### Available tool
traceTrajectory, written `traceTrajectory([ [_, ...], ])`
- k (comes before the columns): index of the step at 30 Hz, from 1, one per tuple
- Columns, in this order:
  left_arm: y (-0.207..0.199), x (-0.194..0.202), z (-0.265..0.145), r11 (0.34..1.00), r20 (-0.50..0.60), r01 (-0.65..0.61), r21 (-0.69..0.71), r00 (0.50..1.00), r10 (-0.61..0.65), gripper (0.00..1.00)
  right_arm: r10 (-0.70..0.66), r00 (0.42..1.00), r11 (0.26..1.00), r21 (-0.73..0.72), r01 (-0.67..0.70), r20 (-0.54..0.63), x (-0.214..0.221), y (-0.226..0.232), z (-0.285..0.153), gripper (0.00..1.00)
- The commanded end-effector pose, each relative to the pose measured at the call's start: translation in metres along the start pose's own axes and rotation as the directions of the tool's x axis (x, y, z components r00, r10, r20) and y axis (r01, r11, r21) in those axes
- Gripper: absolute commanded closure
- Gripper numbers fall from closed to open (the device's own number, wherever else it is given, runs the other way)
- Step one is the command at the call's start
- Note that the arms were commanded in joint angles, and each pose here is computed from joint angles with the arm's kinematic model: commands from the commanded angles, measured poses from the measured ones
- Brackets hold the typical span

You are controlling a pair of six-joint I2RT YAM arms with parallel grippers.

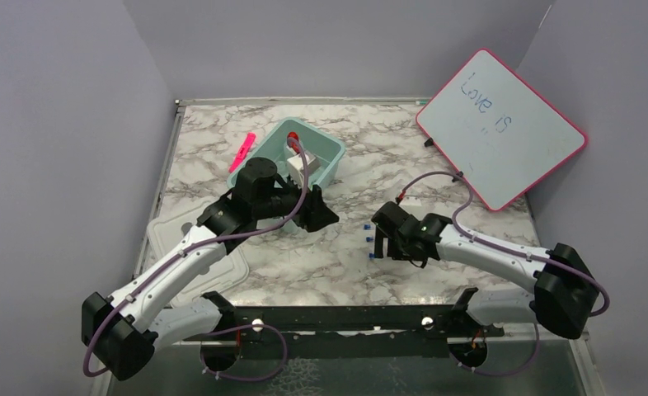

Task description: Organize the chemistry lab equipment

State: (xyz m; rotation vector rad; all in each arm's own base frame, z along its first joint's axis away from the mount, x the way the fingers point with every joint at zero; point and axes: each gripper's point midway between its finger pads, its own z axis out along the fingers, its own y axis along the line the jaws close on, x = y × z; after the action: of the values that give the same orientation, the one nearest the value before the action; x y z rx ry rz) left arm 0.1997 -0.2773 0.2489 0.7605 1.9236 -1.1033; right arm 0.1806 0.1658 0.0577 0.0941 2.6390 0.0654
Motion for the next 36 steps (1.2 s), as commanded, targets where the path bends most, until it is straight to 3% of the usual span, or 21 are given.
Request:
traceTrajectory([
  [1,-0.002,-0.005,-0.006,1.0,0.042,-0.028,-0.009,0.999,0.028,0.41,-0.007,0.998,0.997,0.075,0.012,-0.068,0.014,-0.012,0.007,0.12],
  [25,-0.02,0.005,-0.006,0.993,0.005,-0.05,0.106,0.999,0.05,0.38,-0.347,0.936,0.935,-0.102,0.341,-0.055,0.004,0.034,0.043,0.12],
  [28,-0.018,0.006,-0.005,0.994,0.002,-0.047,0.103,0.999,0.047,0.38,-0.359,0.929,0.929,-0.132,0.347,-0.084,0.01,0.038,0.042,0.18],
  [36,-0.013,0.009,-0.002,0.995,-0.006,-0.04,0.086,0.999,0.041,0.38,-0.343,0.932,0.936,-0.128,0.329,-0.114,0.014,0.037,0.04,0.51],
])
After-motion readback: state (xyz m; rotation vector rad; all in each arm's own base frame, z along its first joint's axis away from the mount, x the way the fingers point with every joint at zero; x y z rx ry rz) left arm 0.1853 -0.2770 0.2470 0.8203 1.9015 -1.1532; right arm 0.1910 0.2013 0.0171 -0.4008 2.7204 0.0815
